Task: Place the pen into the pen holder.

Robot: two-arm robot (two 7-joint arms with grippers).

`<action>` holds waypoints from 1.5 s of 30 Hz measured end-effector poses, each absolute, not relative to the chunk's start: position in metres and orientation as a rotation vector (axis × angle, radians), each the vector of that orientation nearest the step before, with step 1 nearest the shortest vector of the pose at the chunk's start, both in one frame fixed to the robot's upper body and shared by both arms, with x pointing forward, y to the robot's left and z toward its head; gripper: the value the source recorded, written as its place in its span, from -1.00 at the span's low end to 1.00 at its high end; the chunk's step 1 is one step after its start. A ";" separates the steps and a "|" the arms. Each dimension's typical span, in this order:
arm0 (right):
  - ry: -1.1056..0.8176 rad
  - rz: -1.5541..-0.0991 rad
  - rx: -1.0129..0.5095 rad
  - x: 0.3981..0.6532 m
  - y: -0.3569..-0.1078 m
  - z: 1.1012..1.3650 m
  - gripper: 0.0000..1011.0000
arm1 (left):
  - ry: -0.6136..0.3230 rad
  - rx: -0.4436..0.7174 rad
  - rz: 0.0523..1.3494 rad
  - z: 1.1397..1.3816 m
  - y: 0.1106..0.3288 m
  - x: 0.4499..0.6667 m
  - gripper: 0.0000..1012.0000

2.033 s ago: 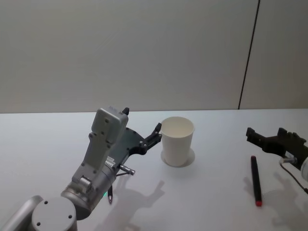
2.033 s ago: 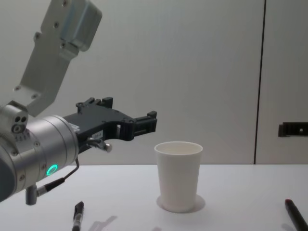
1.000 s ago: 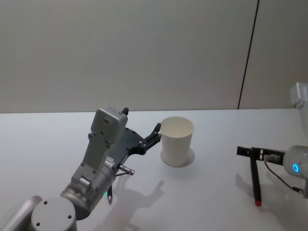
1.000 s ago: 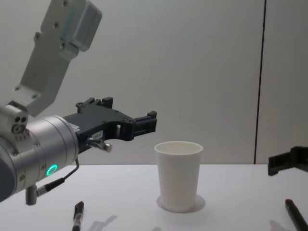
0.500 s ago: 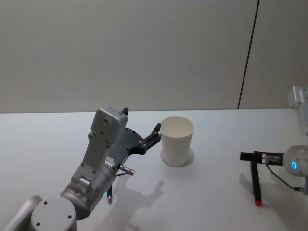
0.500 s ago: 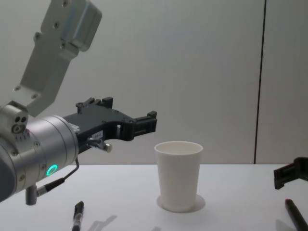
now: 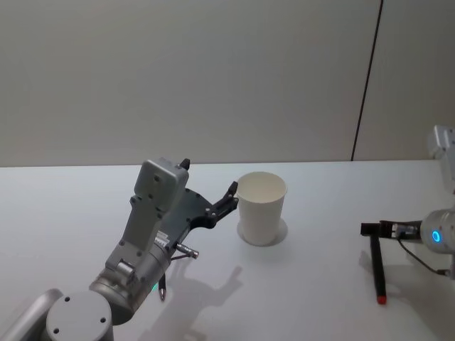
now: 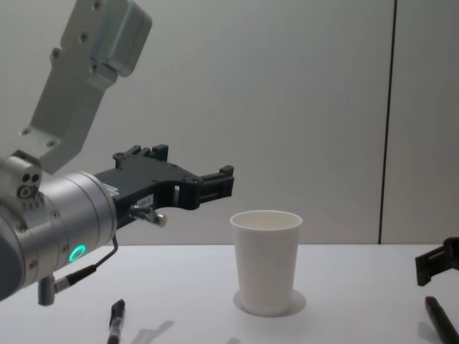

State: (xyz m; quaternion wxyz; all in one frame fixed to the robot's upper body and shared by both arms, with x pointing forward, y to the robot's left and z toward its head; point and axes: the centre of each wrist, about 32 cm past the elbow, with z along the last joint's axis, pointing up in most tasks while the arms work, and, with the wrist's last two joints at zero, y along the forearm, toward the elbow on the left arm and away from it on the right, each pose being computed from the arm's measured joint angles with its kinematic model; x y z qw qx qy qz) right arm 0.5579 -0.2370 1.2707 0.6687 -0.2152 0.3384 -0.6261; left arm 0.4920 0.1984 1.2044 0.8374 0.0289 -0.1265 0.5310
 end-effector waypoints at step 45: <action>0.789 -1.350 -0.636 0.607 -0.223 1.262 0.98 | -0.268 0.061 1.124 1.204 0.198 0.492 0.98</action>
